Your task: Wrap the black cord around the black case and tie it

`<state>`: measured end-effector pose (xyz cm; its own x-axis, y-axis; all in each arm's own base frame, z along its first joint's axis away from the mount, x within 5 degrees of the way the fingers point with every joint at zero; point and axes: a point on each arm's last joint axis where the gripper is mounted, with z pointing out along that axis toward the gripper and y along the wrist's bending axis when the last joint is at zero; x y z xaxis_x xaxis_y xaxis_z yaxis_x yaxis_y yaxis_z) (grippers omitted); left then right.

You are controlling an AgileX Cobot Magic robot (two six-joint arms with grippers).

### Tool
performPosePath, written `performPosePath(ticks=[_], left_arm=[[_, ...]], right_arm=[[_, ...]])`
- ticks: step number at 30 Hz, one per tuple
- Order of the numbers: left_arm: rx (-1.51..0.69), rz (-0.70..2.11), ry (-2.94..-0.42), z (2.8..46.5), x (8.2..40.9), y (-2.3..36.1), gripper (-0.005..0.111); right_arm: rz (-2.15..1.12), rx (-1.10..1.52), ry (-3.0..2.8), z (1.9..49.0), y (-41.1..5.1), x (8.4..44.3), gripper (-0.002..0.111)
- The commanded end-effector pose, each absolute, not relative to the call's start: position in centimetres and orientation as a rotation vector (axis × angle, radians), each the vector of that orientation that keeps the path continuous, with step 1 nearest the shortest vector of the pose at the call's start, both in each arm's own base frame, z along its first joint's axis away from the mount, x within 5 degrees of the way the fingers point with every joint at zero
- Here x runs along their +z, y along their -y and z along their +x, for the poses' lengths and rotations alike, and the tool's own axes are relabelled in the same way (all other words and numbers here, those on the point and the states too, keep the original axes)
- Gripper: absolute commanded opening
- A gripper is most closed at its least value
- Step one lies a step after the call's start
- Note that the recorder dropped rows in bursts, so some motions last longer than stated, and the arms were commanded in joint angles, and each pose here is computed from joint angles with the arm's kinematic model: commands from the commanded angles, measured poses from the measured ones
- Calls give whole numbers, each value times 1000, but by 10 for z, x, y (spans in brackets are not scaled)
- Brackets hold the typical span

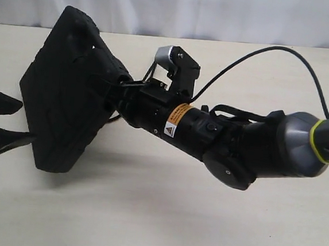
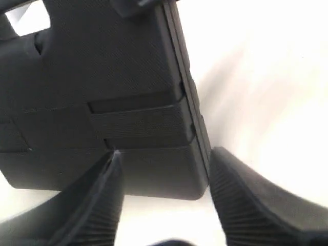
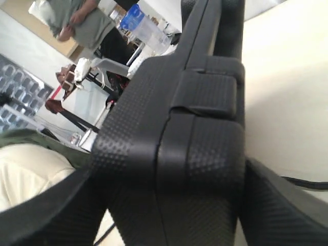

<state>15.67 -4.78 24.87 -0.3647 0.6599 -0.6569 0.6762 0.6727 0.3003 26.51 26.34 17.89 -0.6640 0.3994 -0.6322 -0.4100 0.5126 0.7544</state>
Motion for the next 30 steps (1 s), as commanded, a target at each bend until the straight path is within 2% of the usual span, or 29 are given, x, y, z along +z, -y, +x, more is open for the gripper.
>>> performPosePath(ticks=[1, 4, 9, 14, 16, 19, 30], left_arm=[[-11, 1004, -2090, 154, 238, 46, 58], [-25, 994, -2095, 154, 237, 47, 62], [-28, 1047, -2080, 152, 237, 50, 62], [-4, 1187, -1954, 148, 239, 68, 61], [14, 1167, -1945, 149, 240, 71, 58], [55, 1176, -1993, 149, 236, 70, 51], [115, 1169, -2160, 149, 214, 91, 51]], right_arm=[[-17, 1341, -1832, 266, -280, 203, 5], [-18, 1311, -1864, 269, -286, 208, 5], [-16, 1313, -1854, 270, -289, 212, 5], [-39, 1280, -1871, 270, -288, 210, 5], [-38, 1272, -1883, 270, -288, 209, 5], [-38, 1272, -1883, 270, -288, 209, 5], [-20, 1244, -1870, 273, -287, 209, 5]])
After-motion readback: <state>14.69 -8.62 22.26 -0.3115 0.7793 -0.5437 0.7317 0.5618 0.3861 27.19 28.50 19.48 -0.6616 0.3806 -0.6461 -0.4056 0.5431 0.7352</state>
